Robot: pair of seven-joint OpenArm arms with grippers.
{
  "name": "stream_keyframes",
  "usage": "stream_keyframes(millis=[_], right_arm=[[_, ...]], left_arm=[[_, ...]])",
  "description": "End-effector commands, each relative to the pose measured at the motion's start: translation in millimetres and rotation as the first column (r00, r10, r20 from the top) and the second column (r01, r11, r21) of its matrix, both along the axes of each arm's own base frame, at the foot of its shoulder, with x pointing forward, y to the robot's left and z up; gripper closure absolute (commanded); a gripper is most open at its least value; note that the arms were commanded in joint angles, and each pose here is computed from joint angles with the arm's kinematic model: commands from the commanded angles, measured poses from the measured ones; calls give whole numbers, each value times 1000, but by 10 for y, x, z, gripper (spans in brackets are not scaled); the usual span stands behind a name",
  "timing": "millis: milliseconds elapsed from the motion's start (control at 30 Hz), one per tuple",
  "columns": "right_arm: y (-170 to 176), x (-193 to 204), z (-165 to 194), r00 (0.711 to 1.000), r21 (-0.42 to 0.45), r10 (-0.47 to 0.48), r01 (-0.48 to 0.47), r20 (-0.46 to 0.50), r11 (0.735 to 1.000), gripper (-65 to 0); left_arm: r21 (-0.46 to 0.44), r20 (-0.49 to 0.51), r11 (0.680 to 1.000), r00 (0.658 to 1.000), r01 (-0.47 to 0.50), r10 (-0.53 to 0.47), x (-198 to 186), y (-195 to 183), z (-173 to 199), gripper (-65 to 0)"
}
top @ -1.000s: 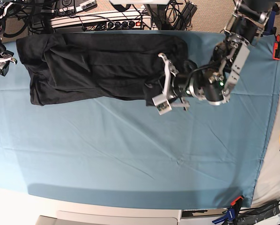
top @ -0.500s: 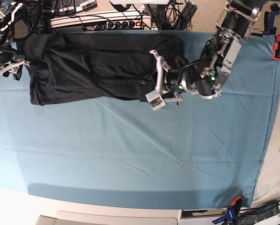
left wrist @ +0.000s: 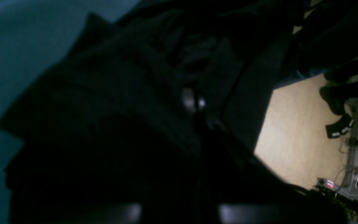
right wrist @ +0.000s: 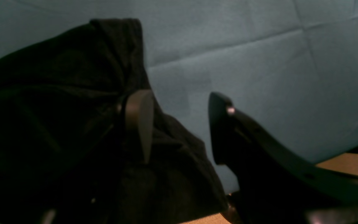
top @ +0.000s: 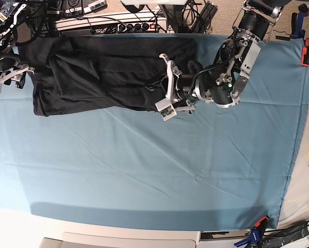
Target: Fold the T-shirt properly
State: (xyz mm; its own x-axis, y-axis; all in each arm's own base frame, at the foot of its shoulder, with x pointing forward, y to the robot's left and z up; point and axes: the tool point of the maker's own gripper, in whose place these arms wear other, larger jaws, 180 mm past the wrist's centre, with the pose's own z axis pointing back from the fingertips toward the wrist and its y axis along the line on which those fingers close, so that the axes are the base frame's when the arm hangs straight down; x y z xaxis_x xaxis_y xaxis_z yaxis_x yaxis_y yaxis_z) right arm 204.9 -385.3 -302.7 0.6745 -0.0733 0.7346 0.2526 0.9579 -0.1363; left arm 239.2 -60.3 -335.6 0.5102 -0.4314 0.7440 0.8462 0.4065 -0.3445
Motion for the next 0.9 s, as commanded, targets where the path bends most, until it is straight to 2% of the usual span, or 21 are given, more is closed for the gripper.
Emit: stream_keyframes(millis=[0,233,333,400,633,867], right_arm=[[-52,68,149,999,-33,10,-8,43,999,-289],[-52,70,151,999,-33,10,-9,45,999,-289],[-53,71,153,999,-33,10,-8,46,999,-289],[-53,71,153,999,-34,10,-8,45,999,-289],[-53,71,153,999,-33,10,-8,46,999,-289],[-52,82,165,998,-34,11,-10,54,999,-289]], left_arm=[[-48,29,999,1000,0,2,55,-62,139,0],[-78,43,996,998,46,-43,-40,-159,164,0],[-92,59,995,998,40,-35,-16,-239,203,-142],[-99,88,995,996,26,-18,34,-302,238,-189],[-154,128,988,992,13,7,92,-570,403,-190],[-201,45,980,999,0,9,65,-810,323,-190]])
